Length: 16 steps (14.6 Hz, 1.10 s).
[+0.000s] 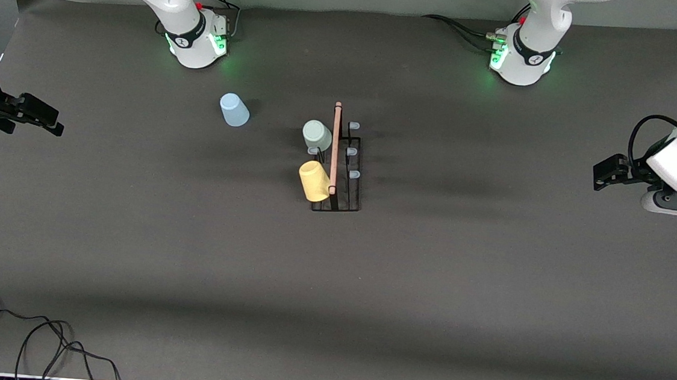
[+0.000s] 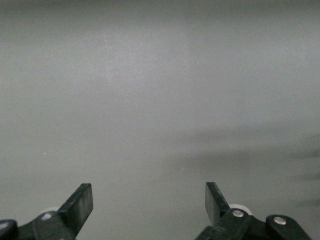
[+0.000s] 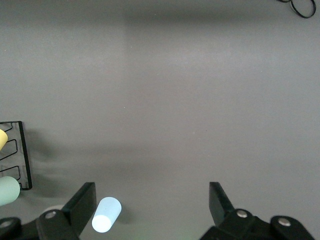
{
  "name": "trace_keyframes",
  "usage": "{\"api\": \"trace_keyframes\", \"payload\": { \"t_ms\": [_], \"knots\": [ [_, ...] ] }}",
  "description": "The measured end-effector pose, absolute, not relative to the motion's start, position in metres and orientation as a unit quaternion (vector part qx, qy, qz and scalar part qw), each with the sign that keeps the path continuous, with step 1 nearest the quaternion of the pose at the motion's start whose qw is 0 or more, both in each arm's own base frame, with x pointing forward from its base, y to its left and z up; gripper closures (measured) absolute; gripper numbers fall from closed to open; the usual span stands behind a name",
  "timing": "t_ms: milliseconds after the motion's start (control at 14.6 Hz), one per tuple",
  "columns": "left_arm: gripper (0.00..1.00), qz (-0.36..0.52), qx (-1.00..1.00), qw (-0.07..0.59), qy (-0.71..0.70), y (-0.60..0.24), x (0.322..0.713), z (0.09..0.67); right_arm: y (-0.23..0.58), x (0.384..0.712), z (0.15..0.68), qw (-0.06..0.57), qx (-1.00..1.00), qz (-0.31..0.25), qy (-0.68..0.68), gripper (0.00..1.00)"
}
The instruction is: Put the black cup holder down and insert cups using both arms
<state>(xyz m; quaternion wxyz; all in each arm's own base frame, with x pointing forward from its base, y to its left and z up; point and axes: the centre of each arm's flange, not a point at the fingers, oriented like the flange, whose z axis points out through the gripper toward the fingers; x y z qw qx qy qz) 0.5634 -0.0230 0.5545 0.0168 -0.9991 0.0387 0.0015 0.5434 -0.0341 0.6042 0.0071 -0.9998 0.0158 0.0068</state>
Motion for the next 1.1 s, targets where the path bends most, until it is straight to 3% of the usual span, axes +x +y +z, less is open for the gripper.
{"api": "trace_keyframes", "payload": {
  "t_ms": [1099],
  "knots": [
    [0.0,0.006,-1.0,0.017,0.015,-0.01,0.56,0.584,-0.035,0.549,0.591,0.006,-1.0,0.02,0.017,0.0]
  ]
}}
